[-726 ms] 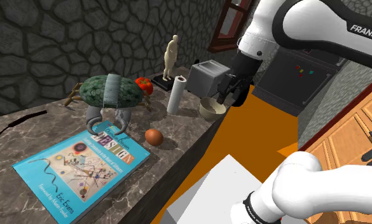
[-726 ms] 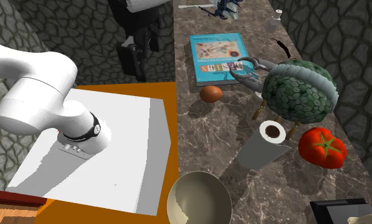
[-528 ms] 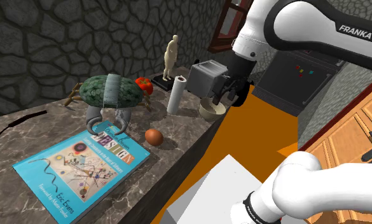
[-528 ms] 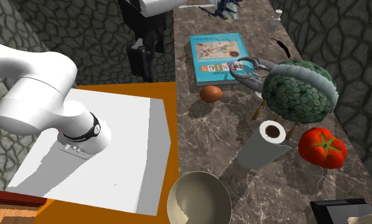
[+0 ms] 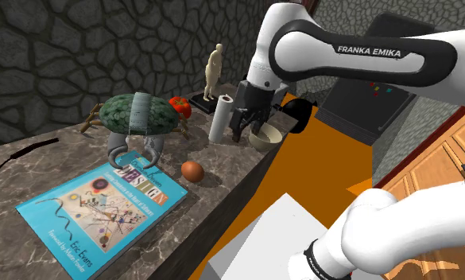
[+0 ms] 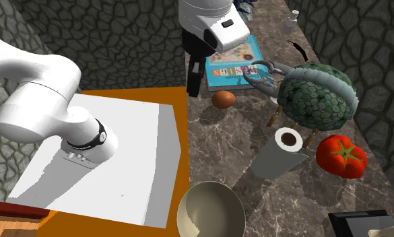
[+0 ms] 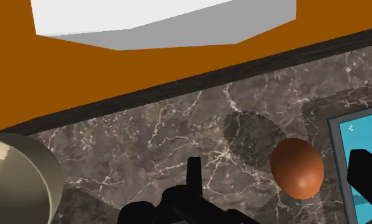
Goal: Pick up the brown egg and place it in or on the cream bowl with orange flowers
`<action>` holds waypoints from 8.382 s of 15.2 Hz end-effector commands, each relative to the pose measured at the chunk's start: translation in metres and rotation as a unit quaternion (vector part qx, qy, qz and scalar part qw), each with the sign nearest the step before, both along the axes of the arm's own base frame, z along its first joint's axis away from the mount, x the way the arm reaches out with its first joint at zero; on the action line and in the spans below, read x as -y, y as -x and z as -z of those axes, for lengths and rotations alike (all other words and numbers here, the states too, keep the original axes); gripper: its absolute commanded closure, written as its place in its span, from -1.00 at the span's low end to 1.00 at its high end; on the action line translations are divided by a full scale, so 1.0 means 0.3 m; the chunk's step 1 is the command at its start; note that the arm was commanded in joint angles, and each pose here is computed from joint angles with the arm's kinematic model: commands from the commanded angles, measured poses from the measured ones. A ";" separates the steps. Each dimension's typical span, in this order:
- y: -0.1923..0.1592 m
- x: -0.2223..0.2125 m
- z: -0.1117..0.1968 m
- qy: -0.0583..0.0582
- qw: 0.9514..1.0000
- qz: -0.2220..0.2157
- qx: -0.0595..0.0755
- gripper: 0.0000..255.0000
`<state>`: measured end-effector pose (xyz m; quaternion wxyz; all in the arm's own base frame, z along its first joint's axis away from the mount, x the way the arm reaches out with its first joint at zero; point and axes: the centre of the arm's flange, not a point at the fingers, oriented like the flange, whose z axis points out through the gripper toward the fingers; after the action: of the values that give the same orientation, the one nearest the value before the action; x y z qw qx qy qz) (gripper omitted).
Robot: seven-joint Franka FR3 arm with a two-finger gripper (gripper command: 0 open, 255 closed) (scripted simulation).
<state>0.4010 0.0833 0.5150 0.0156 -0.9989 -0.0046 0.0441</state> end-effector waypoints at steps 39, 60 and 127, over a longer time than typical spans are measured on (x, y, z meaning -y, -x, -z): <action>-0.382 -0.325 0.639 -0.008 0.995 -0.067 -0.070 1.00; -0.382 -0.325 0.287 -0.008 0.995 -0.067 -0.070 1.00; -0.354 0.980 0.300 -0.008 0.995 -0.067 -0.070 -1.00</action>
<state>0.5072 -0.2108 0.4250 0.0211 -0.9907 -0.0708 0.1146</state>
